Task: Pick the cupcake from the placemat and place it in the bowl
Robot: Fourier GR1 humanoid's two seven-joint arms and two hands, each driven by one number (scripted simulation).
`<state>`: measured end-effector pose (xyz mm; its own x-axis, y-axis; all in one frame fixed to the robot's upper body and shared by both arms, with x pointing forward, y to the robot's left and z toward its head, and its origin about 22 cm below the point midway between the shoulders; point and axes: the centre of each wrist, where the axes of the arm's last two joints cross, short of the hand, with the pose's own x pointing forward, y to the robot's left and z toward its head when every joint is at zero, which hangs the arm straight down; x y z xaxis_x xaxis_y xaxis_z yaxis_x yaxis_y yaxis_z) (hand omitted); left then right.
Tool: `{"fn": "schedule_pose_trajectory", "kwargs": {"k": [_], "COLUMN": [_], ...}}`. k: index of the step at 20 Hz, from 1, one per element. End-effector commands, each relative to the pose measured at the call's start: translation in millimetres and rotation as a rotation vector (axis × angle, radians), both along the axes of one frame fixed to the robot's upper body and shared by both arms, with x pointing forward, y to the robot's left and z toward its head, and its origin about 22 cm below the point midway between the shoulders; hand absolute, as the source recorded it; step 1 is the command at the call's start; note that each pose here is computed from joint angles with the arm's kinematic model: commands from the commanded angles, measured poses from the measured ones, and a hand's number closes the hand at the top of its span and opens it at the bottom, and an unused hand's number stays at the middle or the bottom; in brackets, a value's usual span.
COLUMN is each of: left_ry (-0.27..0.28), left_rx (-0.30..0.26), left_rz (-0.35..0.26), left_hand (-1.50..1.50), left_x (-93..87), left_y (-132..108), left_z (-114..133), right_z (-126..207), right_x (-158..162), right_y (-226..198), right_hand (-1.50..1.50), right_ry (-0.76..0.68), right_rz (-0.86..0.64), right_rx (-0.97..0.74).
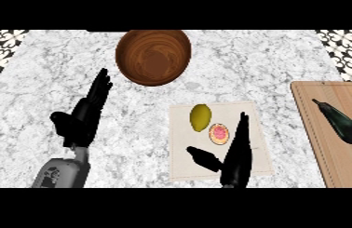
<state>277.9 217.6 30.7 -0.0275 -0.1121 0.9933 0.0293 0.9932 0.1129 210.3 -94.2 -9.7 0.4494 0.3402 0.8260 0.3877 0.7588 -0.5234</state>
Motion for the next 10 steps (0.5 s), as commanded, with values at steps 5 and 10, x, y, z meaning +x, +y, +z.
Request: {"fn": "schedule_pose_trajectory", "kwargs": {"k": [5, 10], "left_ry": [0.000, -0.008], "left_rx": [0.006, 0.004], "left_rz": [0.016, -0.002], "left_hand": [0.00, 0.00], "left_x": [-5.0, -2.0], "left_y": [7.5, -6.1], "left_z": [16.0, 6.5], "right_z": [-33.1, -22.4], "right_x": [-2.8, 13.6], "right_y": [4.8, 5.0], "right_hand": [-1.50, 1.50], "right_ry": [0.047, 0.094], "right_rz": [0.015, 0.191], "right_rx": [0.038, -0.101]}}
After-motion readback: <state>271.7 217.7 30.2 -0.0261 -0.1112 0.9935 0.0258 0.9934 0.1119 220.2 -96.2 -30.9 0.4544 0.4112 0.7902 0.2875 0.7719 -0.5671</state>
